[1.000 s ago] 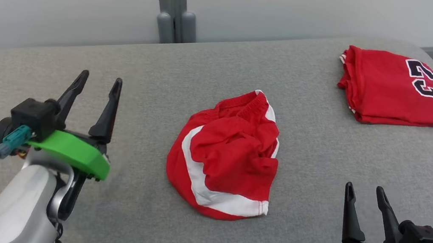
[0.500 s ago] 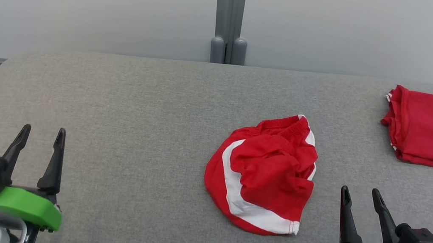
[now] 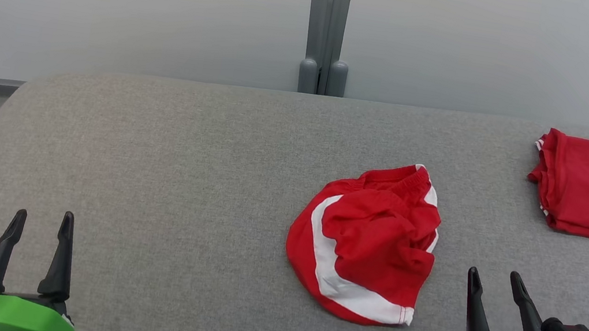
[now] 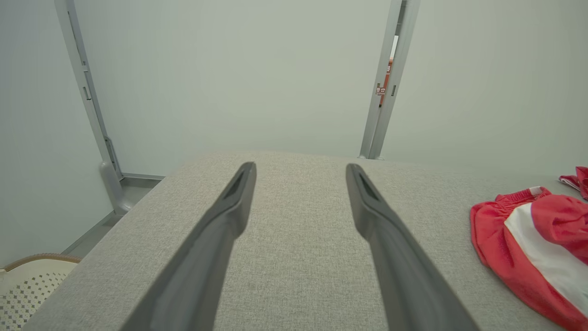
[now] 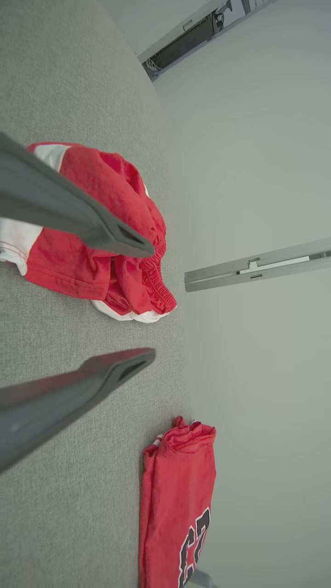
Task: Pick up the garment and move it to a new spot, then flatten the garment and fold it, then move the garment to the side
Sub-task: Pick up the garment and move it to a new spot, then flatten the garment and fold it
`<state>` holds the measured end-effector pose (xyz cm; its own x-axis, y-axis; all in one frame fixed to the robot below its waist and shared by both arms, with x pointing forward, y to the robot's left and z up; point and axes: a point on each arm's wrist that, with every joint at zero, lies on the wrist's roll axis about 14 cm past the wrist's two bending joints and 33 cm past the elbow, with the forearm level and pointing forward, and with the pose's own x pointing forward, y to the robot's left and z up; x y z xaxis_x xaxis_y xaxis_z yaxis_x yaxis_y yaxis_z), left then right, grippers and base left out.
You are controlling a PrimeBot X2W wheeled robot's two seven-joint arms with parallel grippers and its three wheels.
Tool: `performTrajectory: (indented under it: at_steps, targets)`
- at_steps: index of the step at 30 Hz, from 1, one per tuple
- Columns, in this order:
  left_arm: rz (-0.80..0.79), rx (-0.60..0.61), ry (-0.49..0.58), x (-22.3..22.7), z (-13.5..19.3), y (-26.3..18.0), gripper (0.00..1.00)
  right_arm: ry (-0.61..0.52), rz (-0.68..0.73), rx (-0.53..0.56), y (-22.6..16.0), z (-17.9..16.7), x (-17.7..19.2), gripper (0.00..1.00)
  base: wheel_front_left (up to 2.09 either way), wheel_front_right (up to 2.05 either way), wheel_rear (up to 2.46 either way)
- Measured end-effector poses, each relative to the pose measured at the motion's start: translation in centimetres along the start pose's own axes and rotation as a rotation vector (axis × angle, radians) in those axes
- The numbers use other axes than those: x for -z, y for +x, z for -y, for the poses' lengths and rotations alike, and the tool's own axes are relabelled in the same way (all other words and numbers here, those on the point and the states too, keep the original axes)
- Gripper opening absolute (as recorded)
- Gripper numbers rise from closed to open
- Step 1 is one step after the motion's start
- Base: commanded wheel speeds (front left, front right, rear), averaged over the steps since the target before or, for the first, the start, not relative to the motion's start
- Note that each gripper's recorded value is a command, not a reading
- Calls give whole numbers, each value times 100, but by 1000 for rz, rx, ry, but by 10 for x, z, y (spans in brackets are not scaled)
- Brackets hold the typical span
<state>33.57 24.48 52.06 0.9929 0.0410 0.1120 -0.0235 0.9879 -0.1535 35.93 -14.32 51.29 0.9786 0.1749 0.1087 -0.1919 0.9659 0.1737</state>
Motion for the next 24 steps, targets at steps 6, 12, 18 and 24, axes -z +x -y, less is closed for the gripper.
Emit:
performTrajectory:
  at_steps: [6, 12, 18, 24]
  targets:
    - [-25, 39, 34, 9, 10, 0, 100, 4, -7, 11, -4, 3, 2, 100, 0, 0, 0]
    - [-35, 42, 28, 13, 13, 1, 100, 3, -10, 18, -6, 5, 3, 100, 0, 0, 0]
    - [-38, 58, 16, 15, 19, 0, 100, 2, -8, 23, -7, 7, 2, 100, 0, 0, 0]
    - [-56, 71, 16, 20, 22, -2, 100, 3, -9, 27, -8, 8, 3, 100, 0, 0, 0]
